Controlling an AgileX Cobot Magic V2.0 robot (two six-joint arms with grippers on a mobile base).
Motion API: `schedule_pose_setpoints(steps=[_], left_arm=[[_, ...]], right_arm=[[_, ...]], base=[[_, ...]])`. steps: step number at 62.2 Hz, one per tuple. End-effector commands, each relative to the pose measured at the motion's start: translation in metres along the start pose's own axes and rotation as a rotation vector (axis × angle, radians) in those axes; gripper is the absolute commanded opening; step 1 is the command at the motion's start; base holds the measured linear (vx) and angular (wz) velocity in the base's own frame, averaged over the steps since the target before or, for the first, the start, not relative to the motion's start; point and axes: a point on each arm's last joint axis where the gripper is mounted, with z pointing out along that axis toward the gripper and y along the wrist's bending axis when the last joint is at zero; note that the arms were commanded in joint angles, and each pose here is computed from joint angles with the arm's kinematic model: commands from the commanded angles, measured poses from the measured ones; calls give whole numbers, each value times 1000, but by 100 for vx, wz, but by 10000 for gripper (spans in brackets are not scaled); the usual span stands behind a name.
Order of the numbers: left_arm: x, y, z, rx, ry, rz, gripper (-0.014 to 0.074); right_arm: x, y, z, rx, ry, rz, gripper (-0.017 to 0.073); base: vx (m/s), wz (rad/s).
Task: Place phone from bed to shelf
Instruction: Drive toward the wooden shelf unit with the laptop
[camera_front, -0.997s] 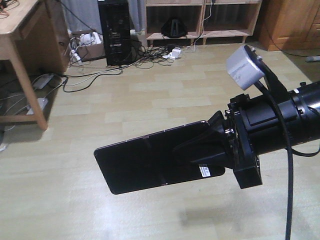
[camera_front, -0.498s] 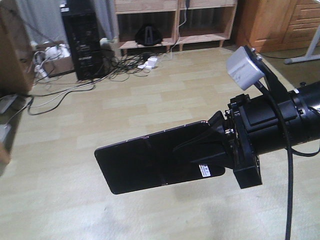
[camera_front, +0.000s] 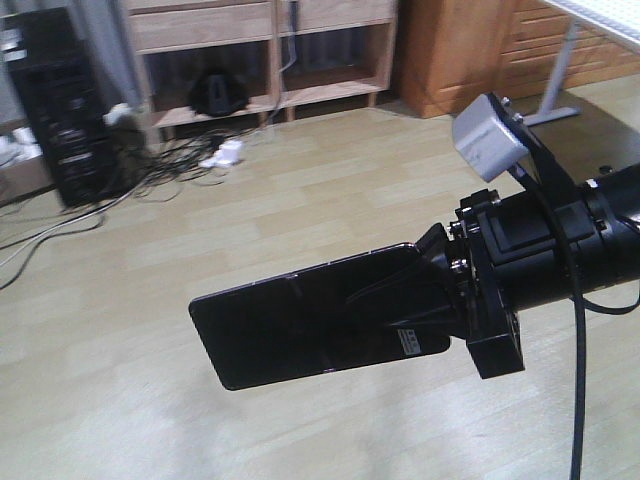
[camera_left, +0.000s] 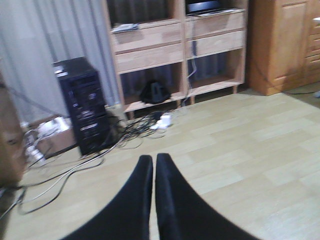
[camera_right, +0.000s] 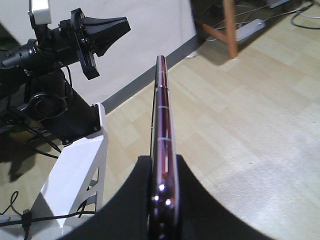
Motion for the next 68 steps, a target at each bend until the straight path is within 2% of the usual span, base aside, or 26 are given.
schedule_pose_setpoints(steps=[1, 43, 68], left_arm=[[-14, 2, -3, -10, -107, -14, 1], [-14, 2, -3, -10, -107, -14, 1], [-14, 2, -3, -10, -107, -14, 1]], right_arm=[[-12, 18, -9, -78, -66, -28, -2], [-12, 18, -9, -78, -66, -28, -2], [-12, 18, -9, -78, -66, -28, -2]], base=[[39, -37], [38, -43], [41, -24]])
